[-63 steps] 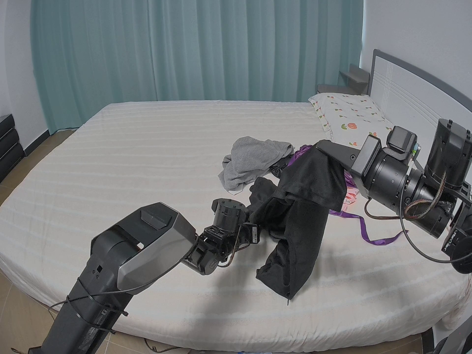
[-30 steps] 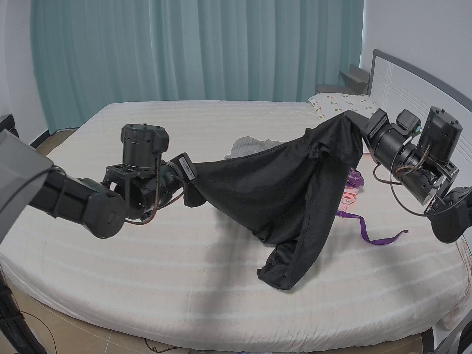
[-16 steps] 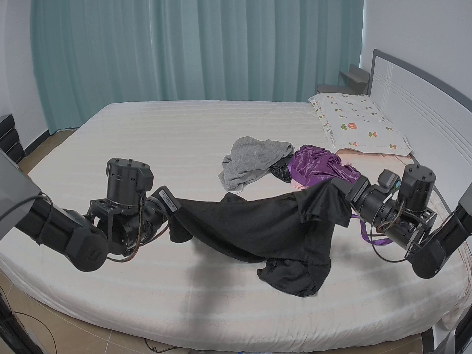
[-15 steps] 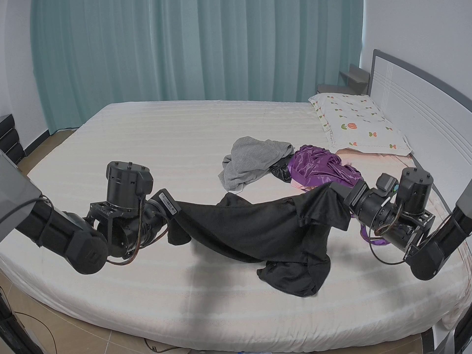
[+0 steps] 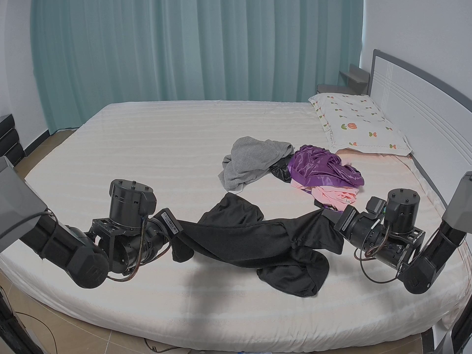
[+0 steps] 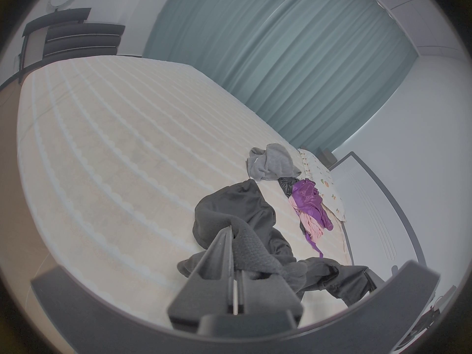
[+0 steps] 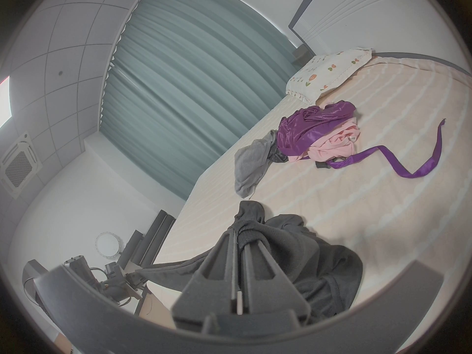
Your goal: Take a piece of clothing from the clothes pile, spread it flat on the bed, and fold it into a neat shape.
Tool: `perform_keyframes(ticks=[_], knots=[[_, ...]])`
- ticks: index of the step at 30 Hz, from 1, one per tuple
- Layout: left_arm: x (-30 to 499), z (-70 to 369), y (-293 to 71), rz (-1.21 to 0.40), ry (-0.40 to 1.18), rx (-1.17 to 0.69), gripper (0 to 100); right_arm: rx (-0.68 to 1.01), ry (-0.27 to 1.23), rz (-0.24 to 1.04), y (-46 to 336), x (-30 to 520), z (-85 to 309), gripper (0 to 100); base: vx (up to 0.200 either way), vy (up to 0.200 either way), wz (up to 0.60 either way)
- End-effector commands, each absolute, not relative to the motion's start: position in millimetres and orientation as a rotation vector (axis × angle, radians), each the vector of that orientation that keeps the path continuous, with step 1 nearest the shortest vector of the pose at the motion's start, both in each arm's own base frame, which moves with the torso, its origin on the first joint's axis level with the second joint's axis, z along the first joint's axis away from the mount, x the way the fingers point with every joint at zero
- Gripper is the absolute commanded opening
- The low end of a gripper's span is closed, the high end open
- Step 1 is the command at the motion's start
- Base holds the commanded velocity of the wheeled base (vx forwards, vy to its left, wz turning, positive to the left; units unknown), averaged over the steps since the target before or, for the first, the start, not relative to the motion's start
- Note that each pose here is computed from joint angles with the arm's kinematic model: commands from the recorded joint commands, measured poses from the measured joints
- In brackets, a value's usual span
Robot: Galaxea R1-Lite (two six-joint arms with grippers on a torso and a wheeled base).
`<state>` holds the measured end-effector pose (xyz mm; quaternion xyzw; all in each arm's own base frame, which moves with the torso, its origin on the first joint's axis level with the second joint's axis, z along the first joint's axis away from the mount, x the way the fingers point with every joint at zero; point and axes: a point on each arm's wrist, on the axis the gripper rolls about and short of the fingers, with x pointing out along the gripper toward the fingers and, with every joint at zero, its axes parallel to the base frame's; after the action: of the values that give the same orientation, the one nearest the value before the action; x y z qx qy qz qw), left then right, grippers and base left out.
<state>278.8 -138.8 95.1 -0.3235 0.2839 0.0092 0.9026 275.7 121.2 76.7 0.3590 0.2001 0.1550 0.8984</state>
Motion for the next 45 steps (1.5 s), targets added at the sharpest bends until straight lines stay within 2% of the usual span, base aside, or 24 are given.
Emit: perform_keyframes(ticks=[1,12,33,45], knots=[[275,94,-140,0.012,0.598,-0.664,0,0.738,0.418,0.331,124,271,76,0,0.0,0.0,0.0],[267,94,-143,-0.005,0.61,-0.657,0,0.741,0.37,0.345,126,261,90,0,-0.164,0.0,0.0],[263,101,-138,-0.021,0.607,-0.712,0,0.74,0.374,0.355,129,259,90,0,0.0,0.0,0.0],[254,114,-136,-0.045,0.589,-0.721,0,0.74,0.347,0.343,128,257,96,0,0.0,0.2,0.0]])
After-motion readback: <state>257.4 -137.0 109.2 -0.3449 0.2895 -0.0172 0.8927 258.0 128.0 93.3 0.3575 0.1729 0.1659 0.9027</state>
